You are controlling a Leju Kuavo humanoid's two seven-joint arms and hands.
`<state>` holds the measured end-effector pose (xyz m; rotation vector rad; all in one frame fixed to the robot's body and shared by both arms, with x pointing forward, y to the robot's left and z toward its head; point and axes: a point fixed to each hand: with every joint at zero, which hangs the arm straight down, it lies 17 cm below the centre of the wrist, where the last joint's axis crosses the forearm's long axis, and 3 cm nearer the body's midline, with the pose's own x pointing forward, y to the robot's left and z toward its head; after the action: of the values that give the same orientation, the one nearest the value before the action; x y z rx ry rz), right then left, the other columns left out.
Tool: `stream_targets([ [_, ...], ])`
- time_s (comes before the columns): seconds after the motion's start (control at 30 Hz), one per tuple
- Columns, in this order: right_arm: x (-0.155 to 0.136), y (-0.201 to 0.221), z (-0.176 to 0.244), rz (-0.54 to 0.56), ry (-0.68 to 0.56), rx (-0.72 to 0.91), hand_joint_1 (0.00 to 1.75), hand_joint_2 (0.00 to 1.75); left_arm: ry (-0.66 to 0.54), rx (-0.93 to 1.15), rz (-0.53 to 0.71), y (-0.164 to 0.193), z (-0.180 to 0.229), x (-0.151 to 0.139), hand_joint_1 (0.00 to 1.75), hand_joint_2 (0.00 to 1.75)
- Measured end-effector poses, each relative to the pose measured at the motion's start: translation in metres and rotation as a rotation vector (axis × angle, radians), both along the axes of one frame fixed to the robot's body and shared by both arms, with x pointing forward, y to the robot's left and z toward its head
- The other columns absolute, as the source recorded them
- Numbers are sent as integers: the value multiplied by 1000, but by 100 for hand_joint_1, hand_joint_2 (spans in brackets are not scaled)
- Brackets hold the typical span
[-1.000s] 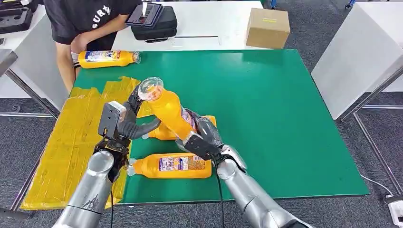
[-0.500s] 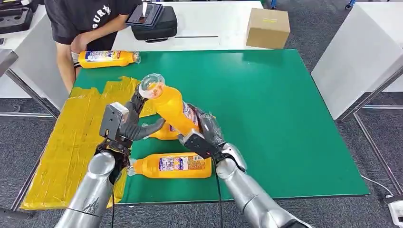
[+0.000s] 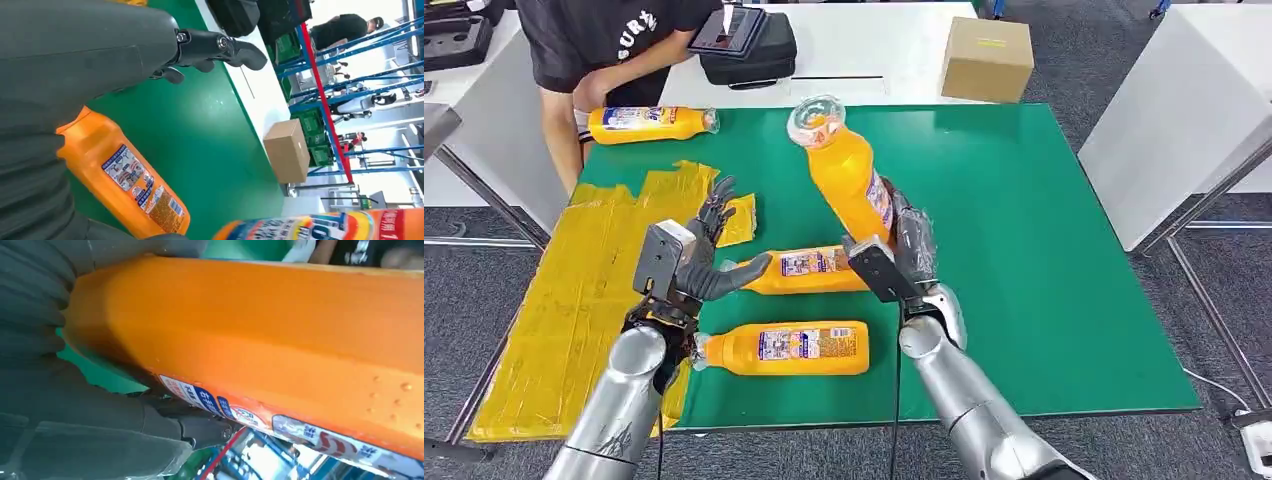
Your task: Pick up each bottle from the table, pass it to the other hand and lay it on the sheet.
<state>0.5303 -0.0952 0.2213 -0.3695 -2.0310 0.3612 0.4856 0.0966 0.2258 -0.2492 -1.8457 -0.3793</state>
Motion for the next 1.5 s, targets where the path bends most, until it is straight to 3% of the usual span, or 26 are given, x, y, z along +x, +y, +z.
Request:
stream_targets([
  [0.27, 0, -3, 6, -24, -40, -30, 175, 175, 15, -4, -39, -6, 4, -6, 0, 175],
  [0.47, -3, 8, 7, -5, -47, -22, 175, 175, 84, -74, -176, -25, 9, -20, 0, 175],
  [1.17, -4, 15, 4, 10, -42, -17, 175, 175, 94, -117, -226, -32, 19, -25, 0, 175],
  [1.5, -15, 57, -1, 112, -30, -49, 175, 175, 80, -145, -258, -45, 29, -23, 0, 175],
])
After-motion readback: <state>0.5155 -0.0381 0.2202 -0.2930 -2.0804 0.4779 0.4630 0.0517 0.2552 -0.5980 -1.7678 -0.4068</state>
